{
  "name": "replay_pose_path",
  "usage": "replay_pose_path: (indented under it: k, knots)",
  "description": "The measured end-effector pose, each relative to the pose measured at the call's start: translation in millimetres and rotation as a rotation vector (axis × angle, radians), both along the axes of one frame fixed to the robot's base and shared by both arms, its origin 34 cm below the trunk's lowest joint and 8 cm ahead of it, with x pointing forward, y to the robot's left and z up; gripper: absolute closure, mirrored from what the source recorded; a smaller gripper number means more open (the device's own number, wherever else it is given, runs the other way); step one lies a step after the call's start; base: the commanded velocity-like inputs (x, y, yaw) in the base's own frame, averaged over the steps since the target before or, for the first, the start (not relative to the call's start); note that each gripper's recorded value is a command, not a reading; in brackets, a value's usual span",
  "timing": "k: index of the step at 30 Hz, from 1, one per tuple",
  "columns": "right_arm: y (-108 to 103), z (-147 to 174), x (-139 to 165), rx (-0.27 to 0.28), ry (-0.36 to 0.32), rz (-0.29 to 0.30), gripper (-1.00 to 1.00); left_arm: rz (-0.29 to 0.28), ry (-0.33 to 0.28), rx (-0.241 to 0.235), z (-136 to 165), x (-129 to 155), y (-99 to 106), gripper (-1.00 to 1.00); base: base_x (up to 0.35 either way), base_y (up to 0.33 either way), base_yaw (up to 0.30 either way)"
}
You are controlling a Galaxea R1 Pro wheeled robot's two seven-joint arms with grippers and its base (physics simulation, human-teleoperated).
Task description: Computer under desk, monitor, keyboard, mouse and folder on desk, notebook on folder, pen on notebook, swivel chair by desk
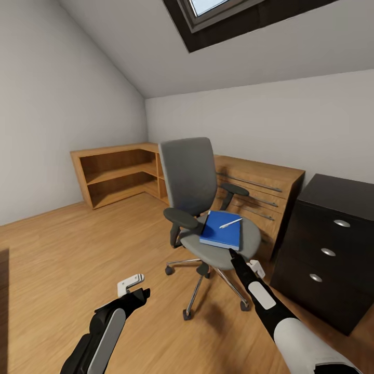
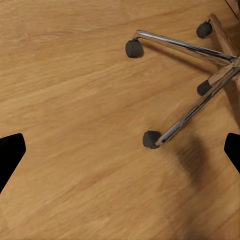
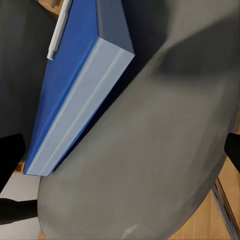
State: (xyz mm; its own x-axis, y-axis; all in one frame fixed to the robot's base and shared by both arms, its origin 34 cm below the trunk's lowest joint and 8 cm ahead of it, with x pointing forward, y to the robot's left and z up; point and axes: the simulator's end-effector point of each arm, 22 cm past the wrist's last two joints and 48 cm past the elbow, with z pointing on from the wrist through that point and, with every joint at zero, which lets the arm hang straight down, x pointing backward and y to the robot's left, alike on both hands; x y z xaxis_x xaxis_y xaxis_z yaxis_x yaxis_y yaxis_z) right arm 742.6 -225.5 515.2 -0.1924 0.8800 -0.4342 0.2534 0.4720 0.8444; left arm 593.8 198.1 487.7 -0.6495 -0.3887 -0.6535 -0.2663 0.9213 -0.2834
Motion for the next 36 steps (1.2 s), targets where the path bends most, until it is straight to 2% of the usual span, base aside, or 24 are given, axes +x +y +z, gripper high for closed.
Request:
replay_pose_path:
  k: [11,24,36]
  knots:
    - [1.3,0.1,-0.3,0.001,0.0,0.0,-1.0,-0.001,-0.002,0.0,0.6,0.0,-0.6,-1.0,0.266,0.0,0.139]
    - [-1.5,-0.2,-0.4,-0.002,0.0,-0.001,-1.0,-0.001,-0.002,0.0,0.4,0.1,-0.4,-1.0,0.201,-0.005,0.009]
    - [-2.1,-0.6,-0.8,-0.003,0.0,-0.002,-1.0,-0.002,-0.002,0.0,0.7,0.1,-1.2,-1.0,0.291,-0.073,0.0]
